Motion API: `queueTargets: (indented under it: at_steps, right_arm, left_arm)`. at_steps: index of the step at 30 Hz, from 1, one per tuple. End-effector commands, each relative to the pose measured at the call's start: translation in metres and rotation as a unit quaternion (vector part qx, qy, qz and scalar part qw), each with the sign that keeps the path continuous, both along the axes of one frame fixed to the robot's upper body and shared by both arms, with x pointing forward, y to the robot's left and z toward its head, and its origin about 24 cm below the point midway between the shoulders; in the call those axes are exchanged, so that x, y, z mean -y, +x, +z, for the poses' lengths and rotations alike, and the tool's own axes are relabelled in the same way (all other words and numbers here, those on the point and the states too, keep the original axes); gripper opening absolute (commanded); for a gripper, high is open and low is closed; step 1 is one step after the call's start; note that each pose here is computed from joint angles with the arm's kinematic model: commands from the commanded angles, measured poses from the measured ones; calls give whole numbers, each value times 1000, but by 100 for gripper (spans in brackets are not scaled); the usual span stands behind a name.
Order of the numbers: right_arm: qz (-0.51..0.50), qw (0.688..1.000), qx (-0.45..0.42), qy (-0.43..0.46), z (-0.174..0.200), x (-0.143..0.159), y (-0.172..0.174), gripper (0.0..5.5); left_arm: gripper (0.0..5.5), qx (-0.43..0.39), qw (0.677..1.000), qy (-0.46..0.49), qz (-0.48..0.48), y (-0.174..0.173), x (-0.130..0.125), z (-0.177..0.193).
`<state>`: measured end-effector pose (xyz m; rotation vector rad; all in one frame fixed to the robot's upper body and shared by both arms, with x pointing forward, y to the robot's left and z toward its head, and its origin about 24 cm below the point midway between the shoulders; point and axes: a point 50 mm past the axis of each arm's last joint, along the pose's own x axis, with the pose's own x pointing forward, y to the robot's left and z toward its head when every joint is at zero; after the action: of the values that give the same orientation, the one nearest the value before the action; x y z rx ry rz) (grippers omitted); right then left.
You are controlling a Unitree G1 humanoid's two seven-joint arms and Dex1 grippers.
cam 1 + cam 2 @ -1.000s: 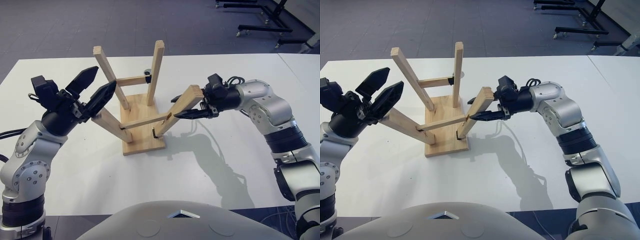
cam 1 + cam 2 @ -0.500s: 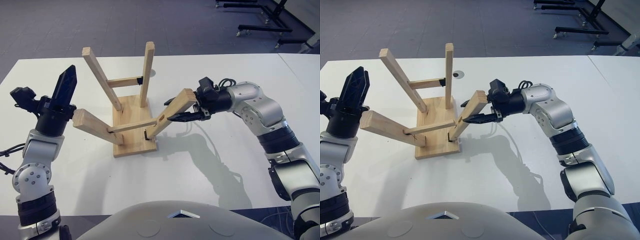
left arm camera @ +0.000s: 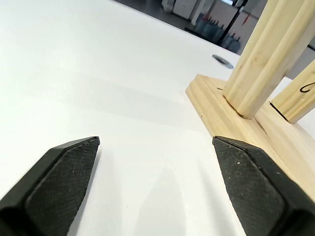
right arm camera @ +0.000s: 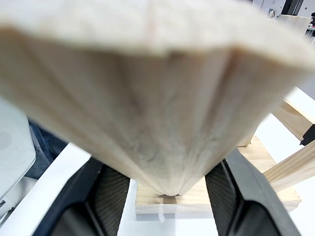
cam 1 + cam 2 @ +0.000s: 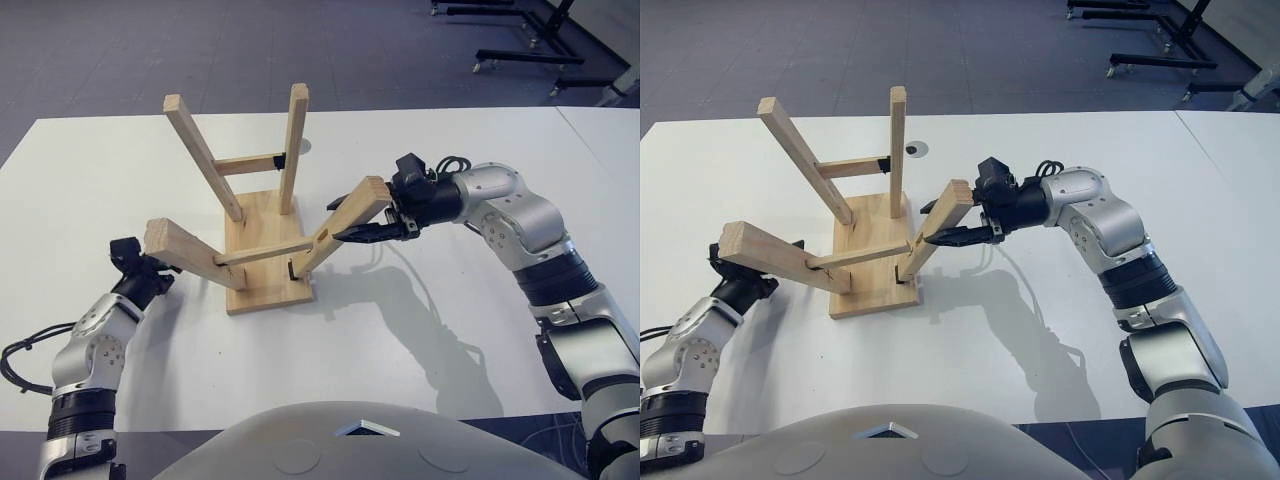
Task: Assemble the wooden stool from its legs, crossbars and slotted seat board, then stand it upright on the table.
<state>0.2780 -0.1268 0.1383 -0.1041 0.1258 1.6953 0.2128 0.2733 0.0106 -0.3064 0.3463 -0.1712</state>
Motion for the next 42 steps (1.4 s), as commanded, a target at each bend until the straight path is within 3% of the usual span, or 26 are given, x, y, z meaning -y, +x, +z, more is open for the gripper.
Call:
queueTargets:
  at_steps: [1,20,42]
  right_arm:
    - [7,985,-116,-130,-65,1,-21,205]
    - [-46,988,-106,-105,-63,2,-23,205]
    - [-88,990,-55,-95,-67,2,-44,205]
  left_arm:
    - [421,-15,999,30,-33,10,14,-17]
    - [421,24,989,58,-136,44,80,-26]
    - [421,34,986,70,-149,54,100,-31]
